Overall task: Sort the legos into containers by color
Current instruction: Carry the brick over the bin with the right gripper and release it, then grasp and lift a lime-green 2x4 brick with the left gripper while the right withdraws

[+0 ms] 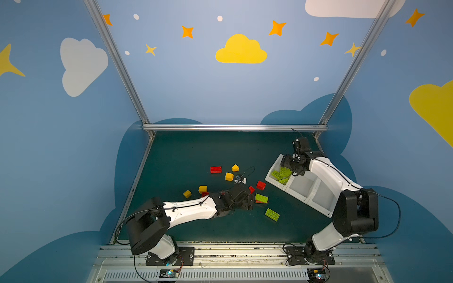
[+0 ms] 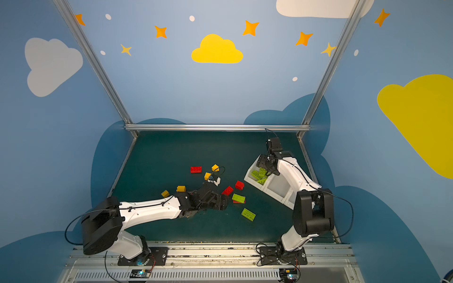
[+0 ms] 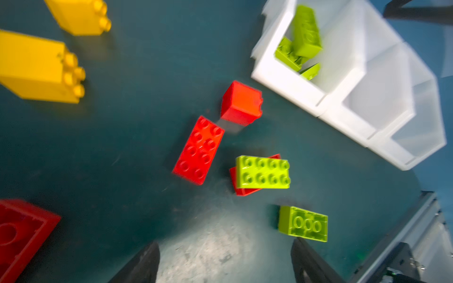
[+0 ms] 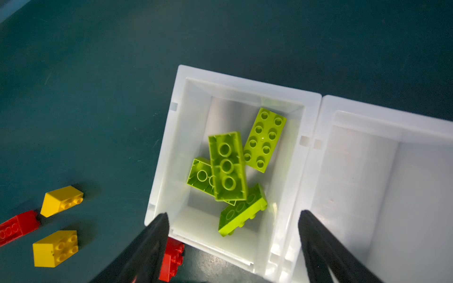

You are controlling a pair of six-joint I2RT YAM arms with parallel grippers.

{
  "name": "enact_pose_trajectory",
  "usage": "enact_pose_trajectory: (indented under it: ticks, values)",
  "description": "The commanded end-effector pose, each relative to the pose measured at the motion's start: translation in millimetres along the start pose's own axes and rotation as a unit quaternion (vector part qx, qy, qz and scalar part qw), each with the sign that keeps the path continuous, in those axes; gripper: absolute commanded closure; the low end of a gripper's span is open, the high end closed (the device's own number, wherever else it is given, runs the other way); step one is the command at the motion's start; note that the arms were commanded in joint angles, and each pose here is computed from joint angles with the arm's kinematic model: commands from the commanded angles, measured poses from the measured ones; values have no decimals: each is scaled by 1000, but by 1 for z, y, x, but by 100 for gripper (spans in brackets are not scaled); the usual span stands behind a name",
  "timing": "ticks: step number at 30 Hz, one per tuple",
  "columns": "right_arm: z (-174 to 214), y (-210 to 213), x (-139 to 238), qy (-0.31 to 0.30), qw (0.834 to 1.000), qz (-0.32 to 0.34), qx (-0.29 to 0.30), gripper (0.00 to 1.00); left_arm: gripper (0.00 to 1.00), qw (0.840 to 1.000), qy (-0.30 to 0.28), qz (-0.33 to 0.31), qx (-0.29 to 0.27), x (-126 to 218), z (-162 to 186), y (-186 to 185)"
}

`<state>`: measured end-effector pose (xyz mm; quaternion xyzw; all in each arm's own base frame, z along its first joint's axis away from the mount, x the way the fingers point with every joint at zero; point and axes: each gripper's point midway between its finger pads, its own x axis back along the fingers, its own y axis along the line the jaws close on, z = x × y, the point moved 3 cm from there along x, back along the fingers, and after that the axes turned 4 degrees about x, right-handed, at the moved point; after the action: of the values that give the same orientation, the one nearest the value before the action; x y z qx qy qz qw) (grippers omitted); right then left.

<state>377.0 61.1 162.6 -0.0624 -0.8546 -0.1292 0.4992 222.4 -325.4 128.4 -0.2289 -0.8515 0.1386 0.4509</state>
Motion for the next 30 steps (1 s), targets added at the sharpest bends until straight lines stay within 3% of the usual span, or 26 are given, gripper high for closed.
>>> enact_pose_trajectory:
  ticks: [1,9,16,22,30]
  values:
    - [-9,3,24,-27,999,-21,-9,19,16,1000,10,-17,-20,-2,-2,-4]
    - [2,-2,75,-85,994,-63,-19,19,17,998,44,-21,-34,-21,-5,-23]
    - [40,-11,107,-127,984,-124,-16,19,19,995,78,-14,-63,-41,-1,-37]
    - [79,-23,121,-162,972,-168,-4,18,23,988,115,-28,-95,-60,8,-39]
    - [103,-36,122,-163,973,-161,1,16,22,984,127,-57,-112,-79,10,-36]
